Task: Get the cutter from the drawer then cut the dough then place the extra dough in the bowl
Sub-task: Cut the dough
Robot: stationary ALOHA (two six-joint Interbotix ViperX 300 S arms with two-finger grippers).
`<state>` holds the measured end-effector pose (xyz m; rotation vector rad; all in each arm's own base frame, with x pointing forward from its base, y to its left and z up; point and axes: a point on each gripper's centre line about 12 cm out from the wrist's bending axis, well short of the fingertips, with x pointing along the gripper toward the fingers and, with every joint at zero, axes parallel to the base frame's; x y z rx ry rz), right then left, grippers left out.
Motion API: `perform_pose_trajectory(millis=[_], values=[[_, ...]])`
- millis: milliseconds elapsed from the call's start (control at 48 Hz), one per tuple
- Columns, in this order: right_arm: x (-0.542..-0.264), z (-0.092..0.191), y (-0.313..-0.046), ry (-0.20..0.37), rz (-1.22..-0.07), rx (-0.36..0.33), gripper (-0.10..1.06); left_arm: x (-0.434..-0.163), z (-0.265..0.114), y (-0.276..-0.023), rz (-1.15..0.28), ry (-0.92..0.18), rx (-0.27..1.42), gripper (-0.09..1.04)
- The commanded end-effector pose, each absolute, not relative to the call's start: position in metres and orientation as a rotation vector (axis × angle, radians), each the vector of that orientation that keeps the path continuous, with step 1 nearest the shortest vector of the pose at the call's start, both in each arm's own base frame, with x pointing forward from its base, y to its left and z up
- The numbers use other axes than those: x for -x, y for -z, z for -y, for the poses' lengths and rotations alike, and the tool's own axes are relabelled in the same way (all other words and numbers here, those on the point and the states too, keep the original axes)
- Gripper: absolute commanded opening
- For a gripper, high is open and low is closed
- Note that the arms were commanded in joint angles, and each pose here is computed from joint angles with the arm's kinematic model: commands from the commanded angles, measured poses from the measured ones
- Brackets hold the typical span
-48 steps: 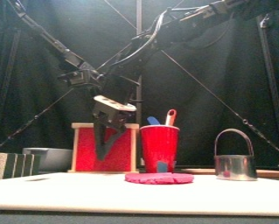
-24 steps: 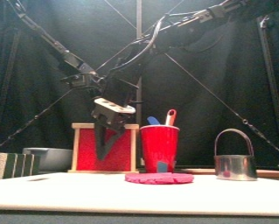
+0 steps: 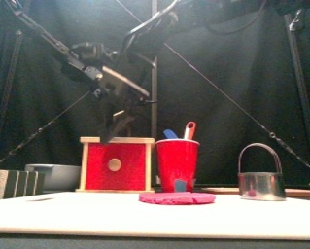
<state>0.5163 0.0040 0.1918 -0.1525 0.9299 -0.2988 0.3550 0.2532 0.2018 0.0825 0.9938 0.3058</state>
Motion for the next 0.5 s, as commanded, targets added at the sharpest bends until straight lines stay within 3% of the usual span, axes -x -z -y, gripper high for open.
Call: perform_pose_trajectory(millis=[21, 271, 500], values=[[-0.503, -0.016, -0.242, 0.264, -0.822, 0.124, 0.28, -0.351, -0.257, -0.232, -0.885, -0.367, -0.098, 0.38], [-0.447, -0.025, -0.257, 0.226, -0.840, 0.045, 0.28, -0.340, -0.246, -0.245, -0.751, -0.427, -0.061, 0.38], [-0.386, -0.019, -0.263, 0.264, -0.865, -0.094, 0.32, -0.344, -0.204, -0.249, -0.616, -0.409, -0.079, 0.38]])
